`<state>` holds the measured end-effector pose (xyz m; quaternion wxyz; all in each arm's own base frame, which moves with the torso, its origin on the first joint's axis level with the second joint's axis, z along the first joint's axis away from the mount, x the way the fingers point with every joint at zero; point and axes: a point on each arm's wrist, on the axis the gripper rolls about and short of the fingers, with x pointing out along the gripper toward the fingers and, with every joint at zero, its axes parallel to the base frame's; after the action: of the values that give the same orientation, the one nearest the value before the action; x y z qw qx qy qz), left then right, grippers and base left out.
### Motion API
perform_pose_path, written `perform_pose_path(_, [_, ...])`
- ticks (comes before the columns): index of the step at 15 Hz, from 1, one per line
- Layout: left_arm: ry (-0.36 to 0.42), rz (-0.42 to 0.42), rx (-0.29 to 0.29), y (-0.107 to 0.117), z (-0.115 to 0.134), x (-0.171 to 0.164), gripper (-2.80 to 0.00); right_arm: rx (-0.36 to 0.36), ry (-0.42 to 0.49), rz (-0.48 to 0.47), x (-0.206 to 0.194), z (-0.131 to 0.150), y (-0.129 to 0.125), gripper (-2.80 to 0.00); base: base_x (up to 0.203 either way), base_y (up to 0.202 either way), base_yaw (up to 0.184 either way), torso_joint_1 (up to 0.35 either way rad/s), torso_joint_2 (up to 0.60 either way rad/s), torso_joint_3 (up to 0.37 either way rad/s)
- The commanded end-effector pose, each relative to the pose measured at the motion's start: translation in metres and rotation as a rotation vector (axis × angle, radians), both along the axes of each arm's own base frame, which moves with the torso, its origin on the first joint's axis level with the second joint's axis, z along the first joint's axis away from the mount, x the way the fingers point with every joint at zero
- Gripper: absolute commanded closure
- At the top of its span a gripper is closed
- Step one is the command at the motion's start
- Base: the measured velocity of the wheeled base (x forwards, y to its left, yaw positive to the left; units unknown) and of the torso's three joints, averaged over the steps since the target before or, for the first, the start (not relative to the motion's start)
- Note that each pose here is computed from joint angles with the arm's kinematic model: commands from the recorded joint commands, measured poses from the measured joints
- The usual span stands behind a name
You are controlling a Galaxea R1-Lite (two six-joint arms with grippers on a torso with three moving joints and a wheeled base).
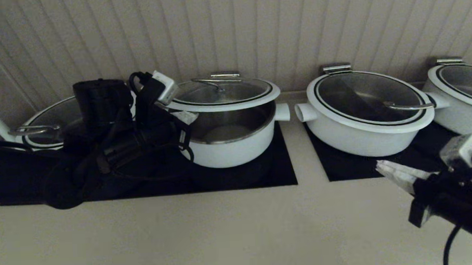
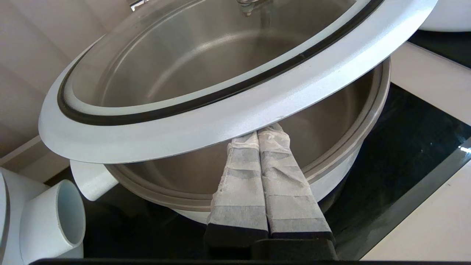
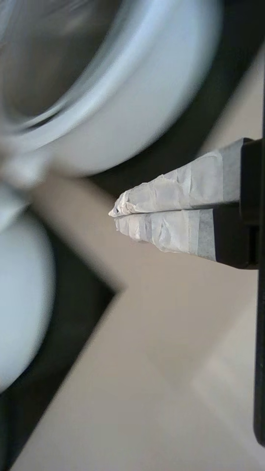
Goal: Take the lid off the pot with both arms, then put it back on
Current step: Open the pot lid completely
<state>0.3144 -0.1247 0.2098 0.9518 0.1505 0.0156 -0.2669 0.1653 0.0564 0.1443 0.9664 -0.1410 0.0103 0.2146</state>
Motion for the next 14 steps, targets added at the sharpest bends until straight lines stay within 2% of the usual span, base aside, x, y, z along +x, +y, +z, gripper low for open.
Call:
perform_pose_path(1, [-0.008,-0.001,-0.001,0.0,0.002,-0.001,0.0,-0.008,0.004,-0.074,-0.031,-0.009,-0.013,0.0,0.0,0.0,0.0,0.0,0.0,0.0])
perform_pose_path(3, [-0.006,-0.001,0.003,0.001,0.001,-0.002,0.0,-0.016,0.038,-0.095,-0.045,-0.013,-0.018,0.0,0.0,0.0,0.0,0.0,0.0,0.0])
perform_pose_path(8, [0.001,-0.003,0.005,0.001,-0.001,-0.002,0.0,-0.091,0.252,-0.099,-0.095,-0.035,-0.034,0.0,0.0,0.0,0.0,0.0,0.0,0.0])
perform_pose_path(10, [0.001,-0.003,0.007,0.001,-0.002,-0.002,0.0,-0.108,0.296,-0.096,-0.119,-0.045,-0.041,0.0,0.0,0.0,0.0,0.0,0.0,0.0])
perform_pose_path(12, [0.003,-0.003,0.007,0.001,-0.002,-0.002,0.0,-0.112,0.329,-0.09,-0.14,-0.056,-0.048,0.0,0.0,0.0,0.0,0.0,0.0,0.0])
perform_pose_path(14, [0.001,-0.003,0.007,0.001,-0.002,-0.002,0.0,-0.076,0.371,-0.085,-0.151,-0.061,-0.051,0.0,0.0,0.0,0.0,0.0,0.0,0.0])
